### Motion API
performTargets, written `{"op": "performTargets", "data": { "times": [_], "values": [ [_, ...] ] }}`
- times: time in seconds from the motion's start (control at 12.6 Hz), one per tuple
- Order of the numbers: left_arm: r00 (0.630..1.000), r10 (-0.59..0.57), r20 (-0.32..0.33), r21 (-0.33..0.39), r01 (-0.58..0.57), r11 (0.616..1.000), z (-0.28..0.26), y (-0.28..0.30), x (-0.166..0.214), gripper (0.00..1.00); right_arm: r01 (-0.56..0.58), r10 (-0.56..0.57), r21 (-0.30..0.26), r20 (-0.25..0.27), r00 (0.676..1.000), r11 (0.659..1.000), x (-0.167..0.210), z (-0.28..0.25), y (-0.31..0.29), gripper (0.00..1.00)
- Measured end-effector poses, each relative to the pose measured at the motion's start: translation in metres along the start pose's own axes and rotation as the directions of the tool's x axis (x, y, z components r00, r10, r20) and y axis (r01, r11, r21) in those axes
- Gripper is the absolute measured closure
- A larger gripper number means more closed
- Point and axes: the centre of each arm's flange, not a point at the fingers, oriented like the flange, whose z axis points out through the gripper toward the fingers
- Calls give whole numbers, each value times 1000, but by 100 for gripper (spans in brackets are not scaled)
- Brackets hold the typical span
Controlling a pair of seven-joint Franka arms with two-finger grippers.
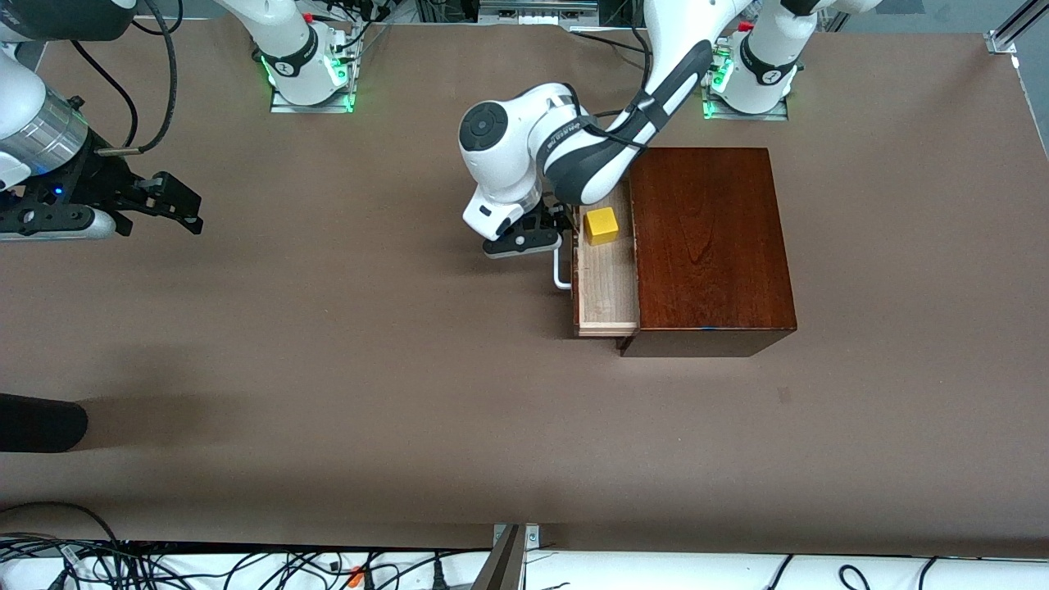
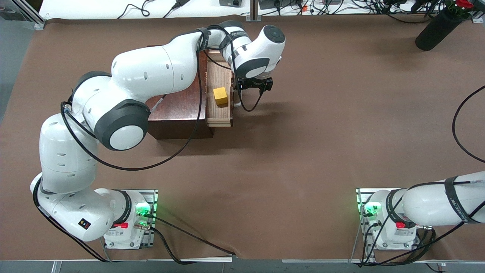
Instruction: Open drawer, take yellow block, close drawer
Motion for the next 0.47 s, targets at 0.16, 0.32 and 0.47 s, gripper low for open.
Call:
{"op": "performTargets", "data": {
  "times": [0.16,0.32,0.47],
  "values": [
    [1000,-4,8,27,4,1000,-16,-1,-4,0,0,0,0,0,1000,1000,0,0,0,0],
    [1000,-3,13,47,2,999,-41,-10,1,0,1,-1,0,0,1000,1000,0,0,0,0],
    [999,24,36,47,-25,999,-81,-36,16,0,2,-2,0,-1,1000,1000,0,0,-1,0]
  ]
}}
